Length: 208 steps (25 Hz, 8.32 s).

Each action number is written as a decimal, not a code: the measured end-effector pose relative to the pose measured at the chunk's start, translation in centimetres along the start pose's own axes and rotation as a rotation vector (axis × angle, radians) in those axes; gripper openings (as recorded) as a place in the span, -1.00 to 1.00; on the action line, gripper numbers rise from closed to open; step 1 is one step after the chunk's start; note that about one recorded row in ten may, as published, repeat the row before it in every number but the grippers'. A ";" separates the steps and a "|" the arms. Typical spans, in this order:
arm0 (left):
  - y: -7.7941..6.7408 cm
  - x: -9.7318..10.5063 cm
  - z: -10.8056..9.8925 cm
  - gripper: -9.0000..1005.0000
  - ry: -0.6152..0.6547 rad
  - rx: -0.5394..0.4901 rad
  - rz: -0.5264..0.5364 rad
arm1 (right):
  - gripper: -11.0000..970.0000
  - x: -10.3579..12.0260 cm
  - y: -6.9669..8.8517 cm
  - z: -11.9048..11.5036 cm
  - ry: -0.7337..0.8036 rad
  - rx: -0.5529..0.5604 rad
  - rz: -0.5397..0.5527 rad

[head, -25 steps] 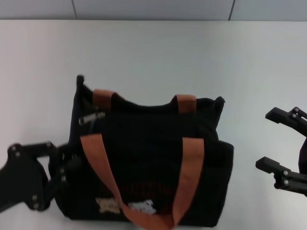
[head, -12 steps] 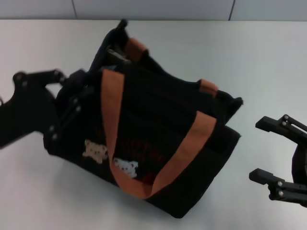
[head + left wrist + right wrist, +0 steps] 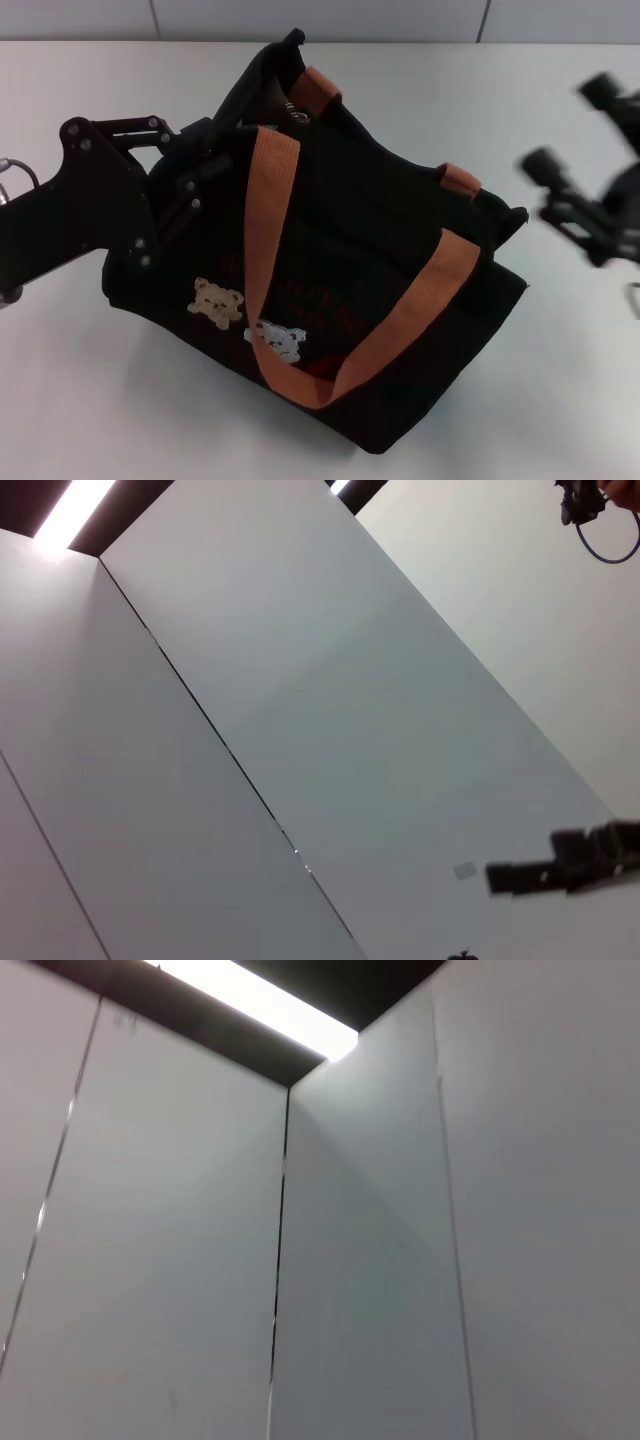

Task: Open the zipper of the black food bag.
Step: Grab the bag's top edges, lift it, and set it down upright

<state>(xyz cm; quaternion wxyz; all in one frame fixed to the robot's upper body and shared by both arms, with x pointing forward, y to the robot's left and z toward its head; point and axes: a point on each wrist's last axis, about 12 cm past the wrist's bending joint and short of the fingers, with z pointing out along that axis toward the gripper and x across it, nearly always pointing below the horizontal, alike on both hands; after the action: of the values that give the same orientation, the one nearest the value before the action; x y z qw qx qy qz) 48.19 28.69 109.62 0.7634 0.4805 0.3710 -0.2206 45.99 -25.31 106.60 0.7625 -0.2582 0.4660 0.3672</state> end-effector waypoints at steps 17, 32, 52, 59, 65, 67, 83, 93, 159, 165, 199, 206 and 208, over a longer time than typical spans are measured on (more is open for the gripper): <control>0.3 -0.2 1.7 -0.70 -0.081 0.047 0.047 | 0.72 3.3 1.7 -0.5 0.394 -0.320 0.160; -1.9 -0.6 -4.4 -0.90 0.072 -0.219 -0.184 | 0.72 2.7 1.1 -1.0 0.356 -0.254 0.137; -3.8 1.9 -8.8 0.11 0.463 -0.208 -0.540 | 0.68 1.2 1.1 -1.4 0.260 -0.275 0.142; -4.2 2.0 -7.7 0.34 0.430 -0.176 -0.475 | 0.67 0.9 1.1 -1.5 0.246 -0.280 0.141; -4.5 2.1 -7.2 0.35 0.421 -0.147 -0.436 | 0.66 0.6 1.1 -1.5 0.221 -0.283 0.140; -4.6 2.2 -7.1 0.13 0.422 -0.147 -0.432 | 0.66 0.4 1.0 -1.6 0.209 -0.278 0.139; -5.0 2.3 -6.5 -0.80 0.411 -0.152 -0.378 | 0.63 -0.5 1.0 -2.5 0.163 -0.239 0.127; -3.5 1.4 -5.4 -0.80 0.297 -0.157 -0.266 | 0.61 -0.7 0.8 -1.4 0.142 -0.296 0.134; -6.6 1.3 1.9 -0.80 -0.032 0.099 0.380 | 0.50 0.3 1.4 -2.6 0.096 -0.012 0.293; -6.6 1.3 2.0 -0.80 -0.037 0.099 0.377 | 0.49 0.9 1.6 -1.2 0.118 -0.087 0.362; -6.5 1.3 2.2 -0.80 -0.047 0.097 0.380 | -0.11 0.3 1.6 -4.4 0.206 -0.080 0.159; -6.4 1.3 2.3 -0.80 -0.049 0.099 0.380 | -0.10 1.1 1.7 -2.9 0.209 -0.130 0.096; -6.4 1.3 2.4 -0.80 -0.051 0.099 0.381 | -0.09 1.4 1.8 -2.5 0.214 -0.133 0.085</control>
<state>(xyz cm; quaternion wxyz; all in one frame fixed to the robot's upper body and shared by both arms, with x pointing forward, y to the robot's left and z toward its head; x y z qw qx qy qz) 45.42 23.78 105.56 0.7758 0.5733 0.2427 -0.1025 43.66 -25.59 104.15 0.6734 -0.3261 0.5296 0.3996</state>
